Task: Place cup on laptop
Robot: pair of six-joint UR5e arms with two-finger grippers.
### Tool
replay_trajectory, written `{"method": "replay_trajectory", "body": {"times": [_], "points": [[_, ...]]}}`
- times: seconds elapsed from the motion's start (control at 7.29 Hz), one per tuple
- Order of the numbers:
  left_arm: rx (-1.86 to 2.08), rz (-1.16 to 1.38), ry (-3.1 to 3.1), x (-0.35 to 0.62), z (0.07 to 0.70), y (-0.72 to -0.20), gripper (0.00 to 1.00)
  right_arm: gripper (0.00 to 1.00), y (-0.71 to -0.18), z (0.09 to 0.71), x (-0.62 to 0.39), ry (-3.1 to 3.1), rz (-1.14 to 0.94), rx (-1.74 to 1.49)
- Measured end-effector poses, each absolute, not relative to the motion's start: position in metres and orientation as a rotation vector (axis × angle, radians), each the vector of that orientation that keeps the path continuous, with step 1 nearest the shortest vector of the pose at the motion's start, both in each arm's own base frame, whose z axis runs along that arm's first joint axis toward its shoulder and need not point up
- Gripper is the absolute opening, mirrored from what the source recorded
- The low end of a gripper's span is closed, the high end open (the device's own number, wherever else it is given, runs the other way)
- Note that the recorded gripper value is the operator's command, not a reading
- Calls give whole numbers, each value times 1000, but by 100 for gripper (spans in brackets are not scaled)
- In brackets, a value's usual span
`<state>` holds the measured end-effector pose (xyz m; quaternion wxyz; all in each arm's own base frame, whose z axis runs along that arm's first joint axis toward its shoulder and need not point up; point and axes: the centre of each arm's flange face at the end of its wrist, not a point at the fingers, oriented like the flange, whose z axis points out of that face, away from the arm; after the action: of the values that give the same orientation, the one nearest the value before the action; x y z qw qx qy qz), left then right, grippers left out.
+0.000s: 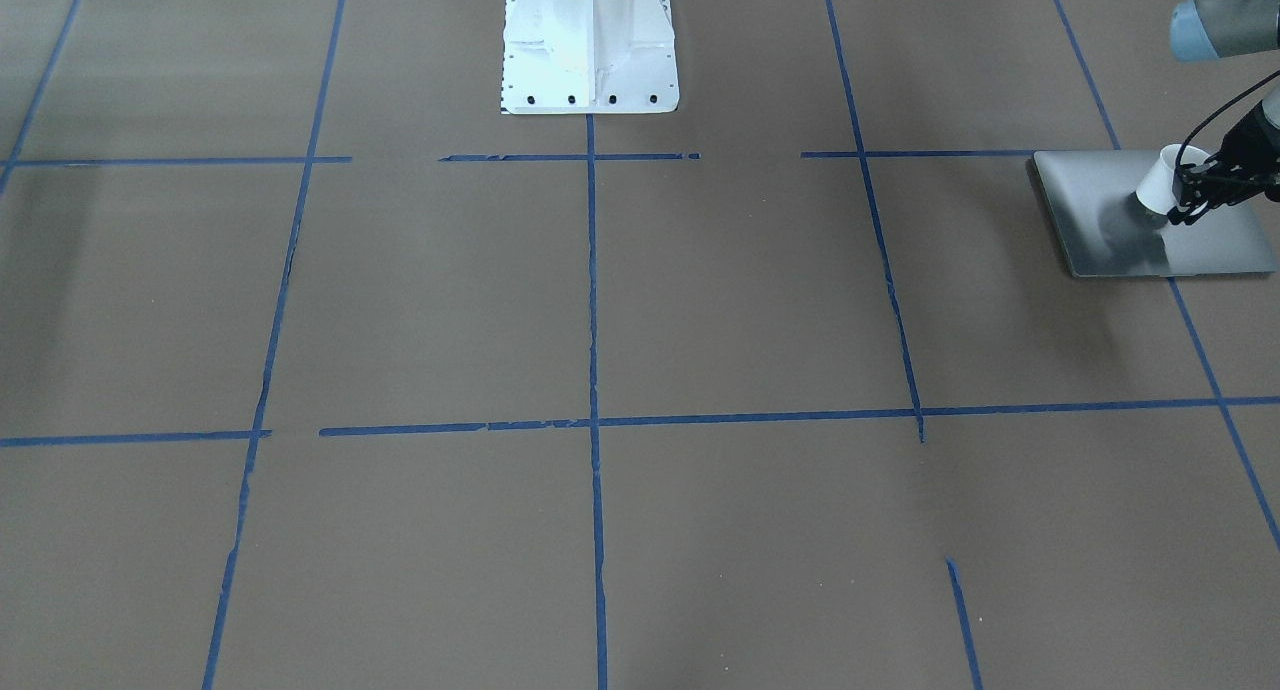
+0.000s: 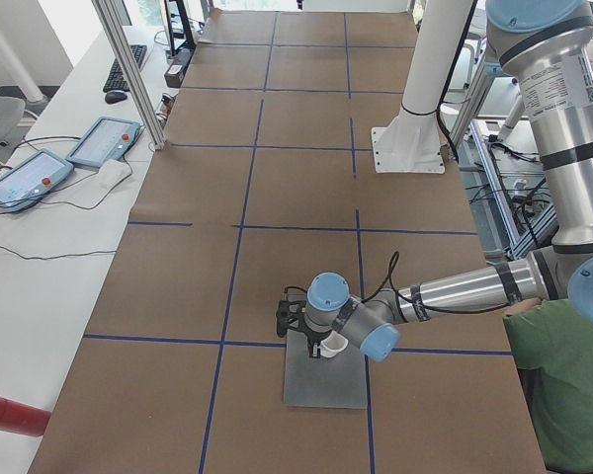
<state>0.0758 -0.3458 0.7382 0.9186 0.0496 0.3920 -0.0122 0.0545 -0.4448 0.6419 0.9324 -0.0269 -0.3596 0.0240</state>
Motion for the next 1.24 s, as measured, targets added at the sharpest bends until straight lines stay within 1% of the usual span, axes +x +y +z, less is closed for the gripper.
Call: {"method": "replay_trajectory", "body": {"times": [0.14, 0.27, 0.82, 0.96, 1.1, 1.24], "points": [[98, -22, 805, 76, 741, -346, 97, 100, -445, 642, 55, -736, 49, -55], [101, -16, 808, 77, 742, -347, 100, 100, -445, 642, 55, -736, 49, -56], [138, 6, 824, 81, 732, -359, 100, 100, -445, 642, 55, -736, 49, -55], [148, 19, 817, 83, 726, -377, 100, 100, -445, 642, 55, -736, 49, -55], [159, 39, 796, 83, 717, -406, 100, 100, -445, 642, 55, -736, 49, -55], [168, 69, 763, 75, 701, -447, 100, 100, -445, 642, 55, -736, 49, -55]]}}
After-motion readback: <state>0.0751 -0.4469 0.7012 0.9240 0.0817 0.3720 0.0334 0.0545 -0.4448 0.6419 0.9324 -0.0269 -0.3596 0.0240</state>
